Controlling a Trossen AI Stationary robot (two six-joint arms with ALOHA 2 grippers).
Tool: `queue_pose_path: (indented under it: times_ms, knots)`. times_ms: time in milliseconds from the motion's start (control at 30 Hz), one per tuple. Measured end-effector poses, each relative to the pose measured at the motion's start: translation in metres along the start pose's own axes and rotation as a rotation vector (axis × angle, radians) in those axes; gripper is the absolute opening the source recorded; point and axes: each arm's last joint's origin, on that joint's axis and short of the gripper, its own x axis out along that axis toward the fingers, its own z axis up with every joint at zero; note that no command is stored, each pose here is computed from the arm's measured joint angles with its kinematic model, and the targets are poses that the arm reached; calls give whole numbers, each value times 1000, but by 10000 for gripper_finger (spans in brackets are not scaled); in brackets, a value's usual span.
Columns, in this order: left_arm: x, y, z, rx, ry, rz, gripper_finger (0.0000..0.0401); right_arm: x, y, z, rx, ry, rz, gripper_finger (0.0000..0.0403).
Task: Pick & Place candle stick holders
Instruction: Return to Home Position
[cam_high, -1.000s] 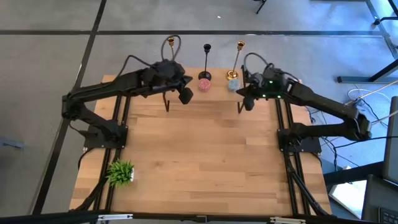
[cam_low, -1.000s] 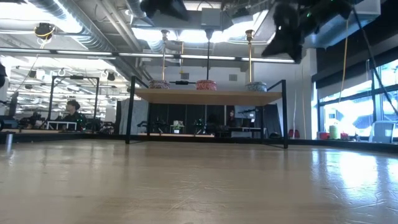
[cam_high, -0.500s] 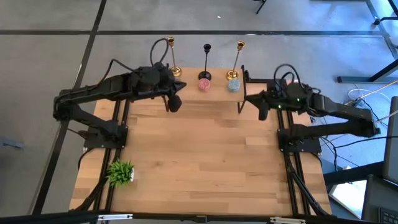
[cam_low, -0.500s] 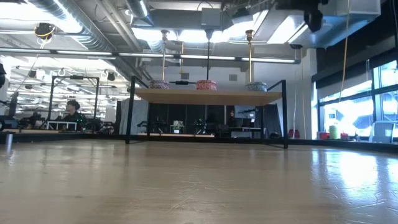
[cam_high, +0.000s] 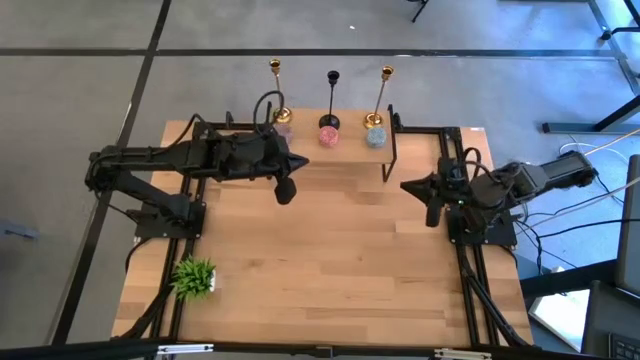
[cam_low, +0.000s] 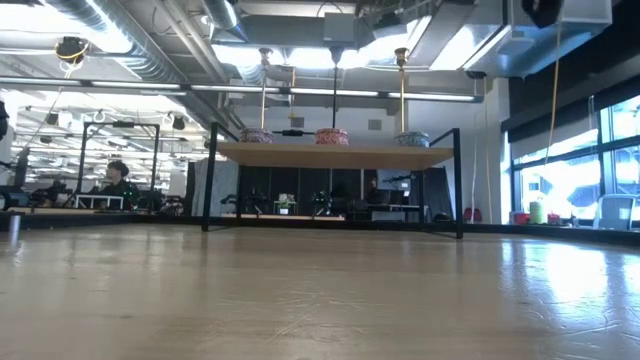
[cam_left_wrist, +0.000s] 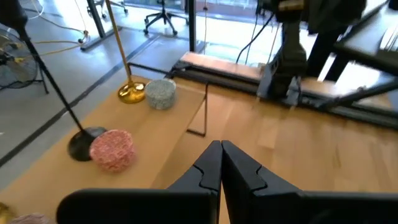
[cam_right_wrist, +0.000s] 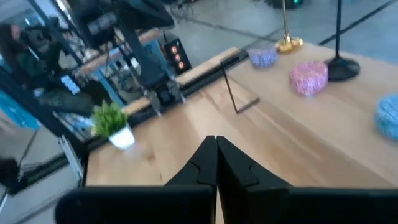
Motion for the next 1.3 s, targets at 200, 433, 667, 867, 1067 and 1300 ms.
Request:
queue_pose_path:
  times_ms: [200, 433, 667, 867, 1067, 1300]
  knots:
    - [6, -3, 5, -81, -73, -11, 2, -11, -16, -16, 15, 47, 69, 0]
    - [13, -6, 11, -237, -151, 1, 2, -18, -53, -50, 101, -40, 217, 0]
    - [27, -15, 15, -386, -218, -45, 2, -28, -75, -72, 36, -83, 342, 0]
    - [39, -27, 16, -453, -287, -32, 2, -34, -91, -90, -2, -48, 356, 0]
    - [40, -32, 17, -502, -329, 5, 2, -35, -100, -104, -18, -13, 336, 0]
    - [41, -28, 19, -563, -353, 15, 2, -23, -97, -115, -4, -44, 406, 0]
